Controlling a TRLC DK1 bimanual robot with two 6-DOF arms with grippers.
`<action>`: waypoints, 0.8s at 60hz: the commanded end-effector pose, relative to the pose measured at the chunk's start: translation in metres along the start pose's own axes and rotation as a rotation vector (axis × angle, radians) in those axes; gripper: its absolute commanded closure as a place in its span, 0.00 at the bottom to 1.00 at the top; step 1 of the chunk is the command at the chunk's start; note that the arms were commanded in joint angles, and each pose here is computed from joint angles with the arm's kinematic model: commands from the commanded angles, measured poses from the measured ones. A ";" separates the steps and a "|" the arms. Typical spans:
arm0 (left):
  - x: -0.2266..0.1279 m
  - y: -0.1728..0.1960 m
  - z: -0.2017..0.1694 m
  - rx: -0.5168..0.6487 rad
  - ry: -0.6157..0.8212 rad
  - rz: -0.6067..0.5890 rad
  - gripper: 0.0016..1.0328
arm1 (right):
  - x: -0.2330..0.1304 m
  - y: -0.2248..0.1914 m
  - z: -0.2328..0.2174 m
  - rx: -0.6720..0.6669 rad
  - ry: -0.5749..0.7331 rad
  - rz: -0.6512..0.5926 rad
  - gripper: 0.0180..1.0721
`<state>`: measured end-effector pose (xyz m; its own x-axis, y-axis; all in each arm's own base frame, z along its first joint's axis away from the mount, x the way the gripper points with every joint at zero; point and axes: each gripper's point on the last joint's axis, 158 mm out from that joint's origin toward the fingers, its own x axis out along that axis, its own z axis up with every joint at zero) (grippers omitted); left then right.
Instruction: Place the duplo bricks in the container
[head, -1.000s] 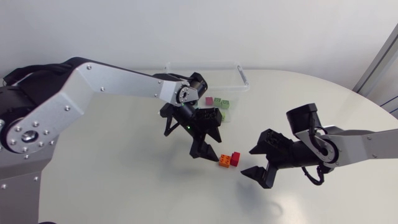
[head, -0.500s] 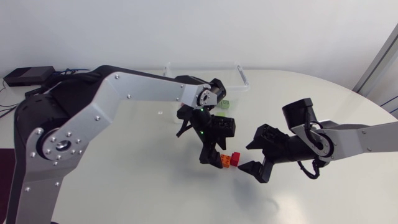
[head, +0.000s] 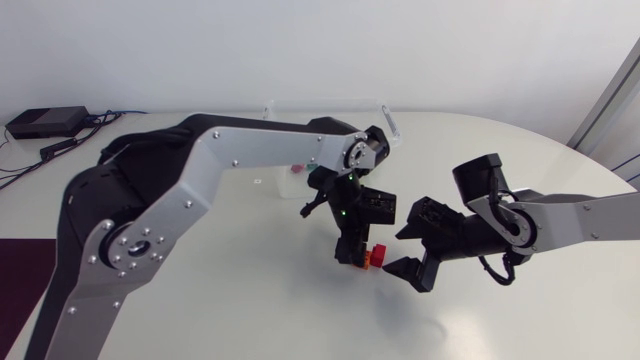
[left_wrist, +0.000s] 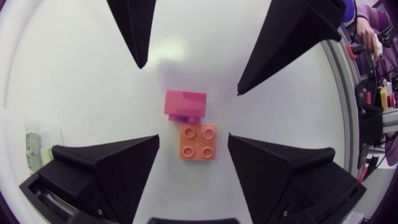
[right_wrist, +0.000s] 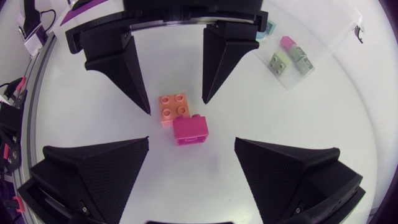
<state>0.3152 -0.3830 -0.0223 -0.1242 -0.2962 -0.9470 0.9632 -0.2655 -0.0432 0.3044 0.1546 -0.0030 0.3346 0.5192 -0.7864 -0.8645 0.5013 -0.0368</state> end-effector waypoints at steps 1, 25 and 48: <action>0.013 -0.005 -0.006 -0.015 0.046 -0.035 0.38 | -0.004 -0.004 0.006 -0.018 -0.004 -0.011 0.05; 0.022 -0.007 -0.007 -0.028 0.147 -0.059 0.50 | -0.006 -0.005 0.007 -0.014 -0.004 -0.013 0.05; 0.018 -0.011 -0.012 -0.053 0.133 -0.028 0.80 | -0.003 -0.010 -0.001 -0.001 -0.009 -0.002 0.05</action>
<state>0.3124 -0.3843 -0.0415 -0.0945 -0.1623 -0.9822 0.9680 -0.2454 -0.0525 0.3106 0.1504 0.0025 0.3481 0.5218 -0.7788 -0.8561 0.5154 -0.0373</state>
